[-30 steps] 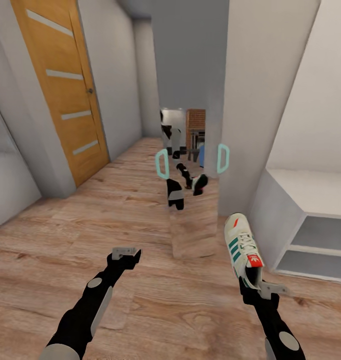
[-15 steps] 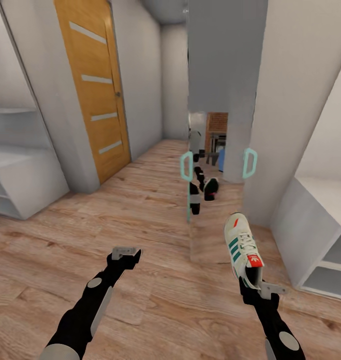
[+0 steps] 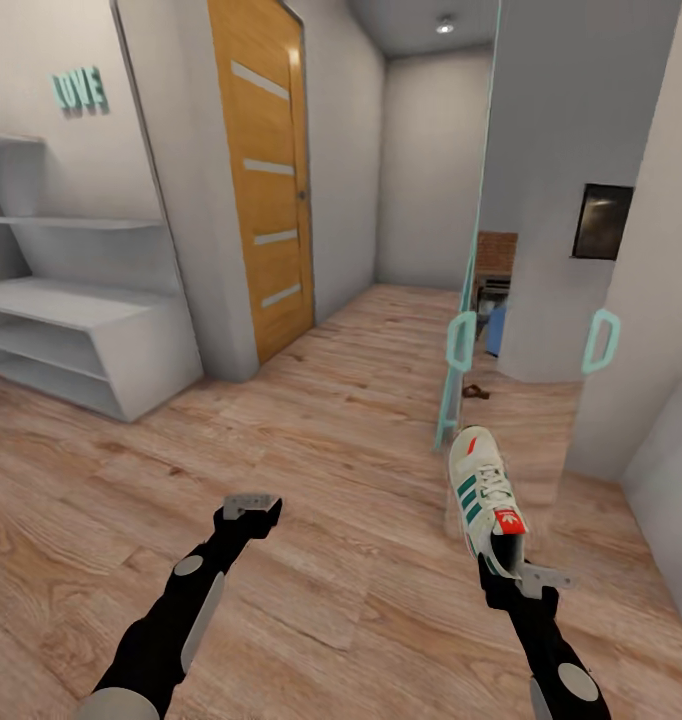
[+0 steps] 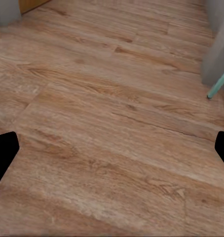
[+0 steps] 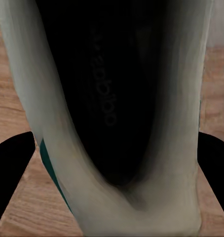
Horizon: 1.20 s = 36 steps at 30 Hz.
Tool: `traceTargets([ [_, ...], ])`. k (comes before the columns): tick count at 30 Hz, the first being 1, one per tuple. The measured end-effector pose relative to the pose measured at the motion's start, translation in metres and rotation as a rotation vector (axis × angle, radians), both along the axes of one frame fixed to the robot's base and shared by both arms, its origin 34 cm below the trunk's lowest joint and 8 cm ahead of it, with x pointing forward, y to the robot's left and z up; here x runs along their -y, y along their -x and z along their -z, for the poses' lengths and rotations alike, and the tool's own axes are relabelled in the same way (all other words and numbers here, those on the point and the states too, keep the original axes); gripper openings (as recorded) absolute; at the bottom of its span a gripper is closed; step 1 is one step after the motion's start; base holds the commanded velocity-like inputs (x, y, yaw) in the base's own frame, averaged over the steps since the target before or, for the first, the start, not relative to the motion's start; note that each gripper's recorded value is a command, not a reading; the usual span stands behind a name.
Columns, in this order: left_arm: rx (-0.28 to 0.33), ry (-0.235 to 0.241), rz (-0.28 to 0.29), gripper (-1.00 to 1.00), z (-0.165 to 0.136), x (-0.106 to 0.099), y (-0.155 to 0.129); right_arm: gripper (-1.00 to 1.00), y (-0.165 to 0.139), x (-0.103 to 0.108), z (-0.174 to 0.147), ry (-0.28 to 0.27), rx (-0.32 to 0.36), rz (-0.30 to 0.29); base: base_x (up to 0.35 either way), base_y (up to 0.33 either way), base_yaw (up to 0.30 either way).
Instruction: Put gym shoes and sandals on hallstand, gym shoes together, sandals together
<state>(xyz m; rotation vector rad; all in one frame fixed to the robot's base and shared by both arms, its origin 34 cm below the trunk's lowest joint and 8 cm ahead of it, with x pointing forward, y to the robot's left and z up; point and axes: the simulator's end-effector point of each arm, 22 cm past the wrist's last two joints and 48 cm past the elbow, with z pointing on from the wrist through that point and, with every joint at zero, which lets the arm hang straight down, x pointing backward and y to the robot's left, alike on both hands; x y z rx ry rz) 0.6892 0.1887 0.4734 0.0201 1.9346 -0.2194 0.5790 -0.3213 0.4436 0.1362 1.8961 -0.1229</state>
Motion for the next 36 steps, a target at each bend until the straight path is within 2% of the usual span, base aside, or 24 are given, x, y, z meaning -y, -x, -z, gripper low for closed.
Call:
traceTargets([
  [15, 0.015, 0.000, 0.000, 1.00, -0.009, 0.000, -0.001, -1.00, -0.001, 0.000, -0.007, 0.000, 0.015, 0.000, 0.021, 0.310, 0.255],
  [36, 0.036, 0.000, 0.000, 1.00, -0.022, 0.000, -0.001, -1.00, -0.002, 0.000, -0.018, 0.000, 0.035, 0.000, 0.160, 0.306, 0.253],
])
